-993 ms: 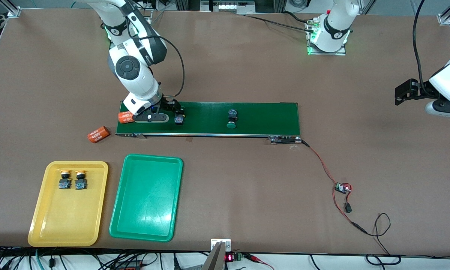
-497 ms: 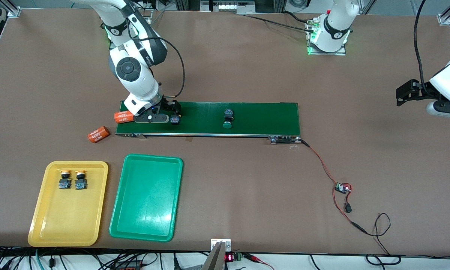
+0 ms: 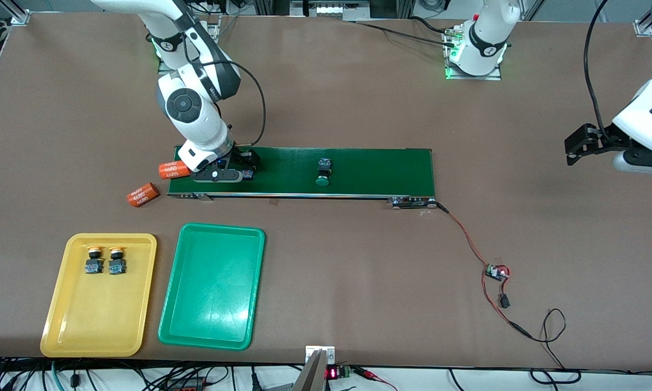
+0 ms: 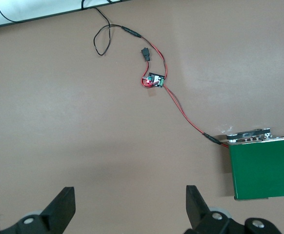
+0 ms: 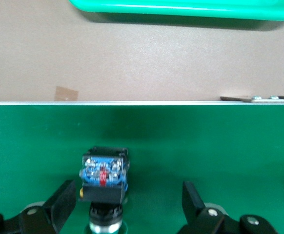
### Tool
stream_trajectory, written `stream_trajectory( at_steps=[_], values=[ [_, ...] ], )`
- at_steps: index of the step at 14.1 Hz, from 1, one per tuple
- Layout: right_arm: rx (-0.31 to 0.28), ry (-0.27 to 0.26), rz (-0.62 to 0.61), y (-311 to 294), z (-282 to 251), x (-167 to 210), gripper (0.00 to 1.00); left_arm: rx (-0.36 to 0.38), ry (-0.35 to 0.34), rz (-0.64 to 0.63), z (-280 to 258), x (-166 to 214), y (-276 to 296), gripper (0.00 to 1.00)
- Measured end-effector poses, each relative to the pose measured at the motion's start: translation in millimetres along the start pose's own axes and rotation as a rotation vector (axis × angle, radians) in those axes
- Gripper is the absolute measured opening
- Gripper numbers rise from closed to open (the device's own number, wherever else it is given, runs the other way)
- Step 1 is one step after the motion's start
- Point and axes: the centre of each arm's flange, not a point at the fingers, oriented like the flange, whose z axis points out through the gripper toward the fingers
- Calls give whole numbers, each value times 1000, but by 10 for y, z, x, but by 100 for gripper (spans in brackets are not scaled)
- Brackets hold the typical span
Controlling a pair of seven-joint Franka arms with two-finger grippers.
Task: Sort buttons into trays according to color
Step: 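Grasp a green-cap button on the conveyor with the right gripper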
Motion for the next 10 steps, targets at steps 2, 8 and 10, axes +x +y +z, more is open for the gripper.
stream_trajectory(
  at_steps=[2, 8, 10],
  values=[
    [0, -3, -2, 8, 78, 7, 83, 1, -6, -5, 6, -64, -18, 100],
    [-2, -4, -1, 26, 101, 14, 70, 4, 28, -4, 7, -103, -7, 100],
    [-3, -4, 0, 32, 100, 19, 45, 4, 17, -5, 33, -139, 0, 100]
  ],
)
